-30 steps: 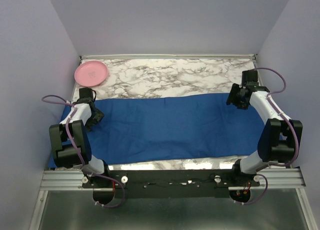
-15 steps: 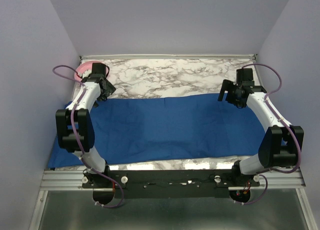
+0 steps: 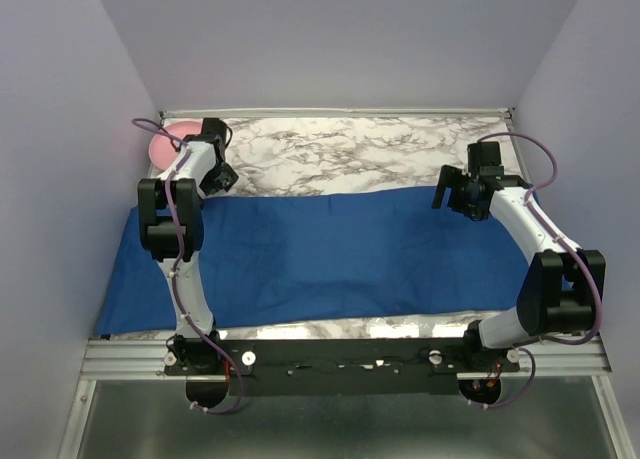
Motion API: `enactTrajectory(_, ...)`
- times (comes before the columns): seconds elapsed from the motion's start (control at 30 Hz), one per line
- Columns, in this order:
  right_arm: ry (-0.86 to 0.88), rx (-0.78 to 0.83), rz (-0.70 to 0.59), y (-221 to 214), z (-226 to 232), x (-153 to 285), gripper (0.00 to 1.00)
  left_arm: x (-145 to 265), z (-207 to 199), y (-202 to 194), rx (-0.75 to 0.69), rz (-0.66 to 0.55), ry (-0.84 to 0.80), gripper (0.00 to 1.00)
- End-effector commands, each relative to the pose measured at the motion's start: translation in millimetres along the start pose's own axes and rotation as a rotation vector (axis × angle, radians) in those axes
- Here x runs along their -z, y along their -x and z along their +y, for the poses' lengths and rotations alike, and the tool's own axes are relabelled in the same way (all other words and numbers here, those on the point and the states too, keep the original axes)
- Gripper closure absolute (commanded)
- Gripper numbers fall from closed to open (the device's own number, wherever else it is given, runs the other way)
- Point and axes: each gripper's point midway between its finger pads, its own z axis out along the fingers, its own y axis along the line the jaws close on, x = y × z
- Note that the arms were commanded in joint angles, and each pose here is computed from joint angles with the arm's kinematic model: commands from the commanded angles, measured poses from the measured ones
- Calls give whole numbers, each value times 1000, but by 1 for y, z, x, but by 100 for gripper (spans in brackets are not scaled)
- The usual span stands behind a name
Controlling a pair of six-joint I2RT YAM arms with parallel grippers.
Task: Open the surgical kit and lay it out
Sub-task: Open the surgical kit at the center of the board.
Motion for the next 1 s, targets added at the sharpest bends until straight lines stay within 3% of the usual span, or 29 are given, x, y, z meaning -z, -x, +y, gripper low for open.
enactTrajectory(0.0, 19, 24, -12, 1, 4, 1, 5, 15, 5, -5, -36, -19, 30, 6)
enactTrajectory(0.47, 23, 22, -8, 4, 6, -1, 5, 30, 21, -17, -75, -28, 21, 23)
enactTrajectory(0.97, 18, 23, -1, -1, 4, -2, 5, 35, 24, -31, -72, -19, -35, 50)
